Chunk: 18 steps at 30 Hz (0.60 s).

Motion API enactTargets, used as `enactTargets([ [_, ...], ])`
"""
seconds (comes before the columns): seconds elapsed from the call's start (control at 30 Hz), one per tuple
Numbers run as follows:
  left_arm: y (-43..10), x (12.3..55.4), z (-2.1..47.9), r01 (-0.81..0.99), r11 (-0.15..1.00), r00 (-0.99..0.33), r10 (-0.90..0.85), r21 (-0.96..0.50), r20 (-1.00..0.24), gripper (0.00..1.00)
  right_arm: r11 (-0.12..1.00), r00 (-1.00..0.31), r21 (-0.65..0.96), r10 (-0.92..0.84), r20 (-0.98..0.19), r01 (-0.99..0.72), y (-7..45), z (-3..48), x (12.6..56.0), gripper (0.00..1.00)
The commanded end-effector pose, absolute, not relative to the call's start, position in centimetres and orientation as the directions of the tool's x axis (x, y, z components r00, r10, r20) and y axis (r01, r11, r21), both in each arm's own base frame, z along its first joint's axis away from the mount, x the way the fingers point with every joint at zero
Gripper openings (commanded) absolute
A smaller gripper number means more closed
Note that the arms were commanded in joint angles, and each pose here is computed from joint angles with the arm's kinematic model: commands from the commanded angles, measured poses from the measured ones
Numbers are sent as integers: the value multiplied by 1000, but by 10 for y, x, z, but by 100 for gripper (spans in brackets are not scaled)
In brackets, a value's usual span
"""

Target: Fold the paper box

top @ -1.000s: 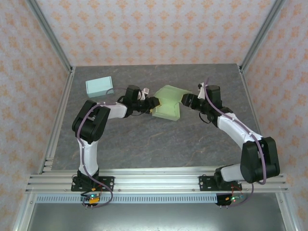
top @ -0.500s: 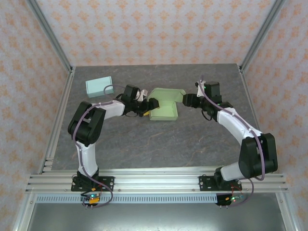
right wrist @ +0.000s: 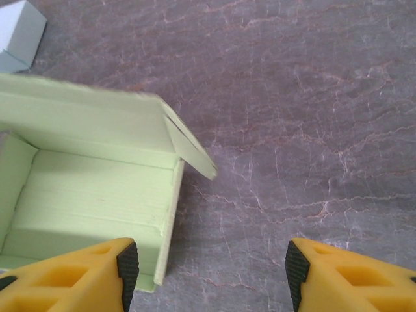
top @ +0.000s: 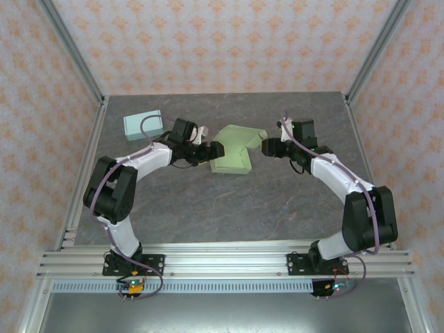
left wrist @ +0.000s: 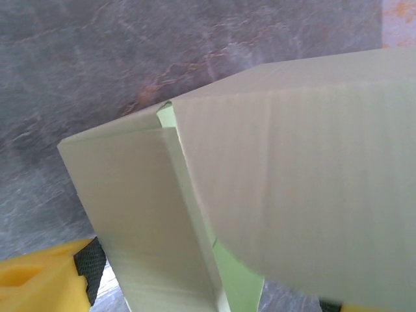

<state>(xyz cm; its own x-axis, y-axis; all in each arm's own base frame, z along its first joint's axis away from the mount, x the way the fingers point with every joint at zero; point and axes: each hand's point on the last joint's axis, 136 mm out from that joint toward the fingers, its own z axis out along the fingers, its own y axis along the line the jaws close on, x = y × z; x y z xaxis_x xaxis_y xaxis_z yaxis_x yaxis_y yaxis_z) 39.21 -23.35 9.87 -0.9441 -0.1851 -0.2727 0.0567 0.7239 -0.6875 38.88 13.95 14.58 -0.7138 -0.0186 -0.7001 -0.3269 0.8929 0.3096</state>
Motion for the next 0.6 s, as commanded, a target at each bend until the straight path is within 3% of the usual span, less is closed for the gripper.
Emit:
enactTargets([
  [0.0,-214,390,77,-2,778,-948,-201,-628,-247,85,882,-682,288,-50,-730,-373,142,149,390,63],
  [0.33,-197,364,99,28,792,-933,-198,-610,-300,88,800,-591,271,-124,-797,-535,164,158,390,68],
  [0.57,-183,380,134,77,842,-884,-189,-534,-426,88,749,-572,281,-157,-805,-601,185,161,404,70],
])
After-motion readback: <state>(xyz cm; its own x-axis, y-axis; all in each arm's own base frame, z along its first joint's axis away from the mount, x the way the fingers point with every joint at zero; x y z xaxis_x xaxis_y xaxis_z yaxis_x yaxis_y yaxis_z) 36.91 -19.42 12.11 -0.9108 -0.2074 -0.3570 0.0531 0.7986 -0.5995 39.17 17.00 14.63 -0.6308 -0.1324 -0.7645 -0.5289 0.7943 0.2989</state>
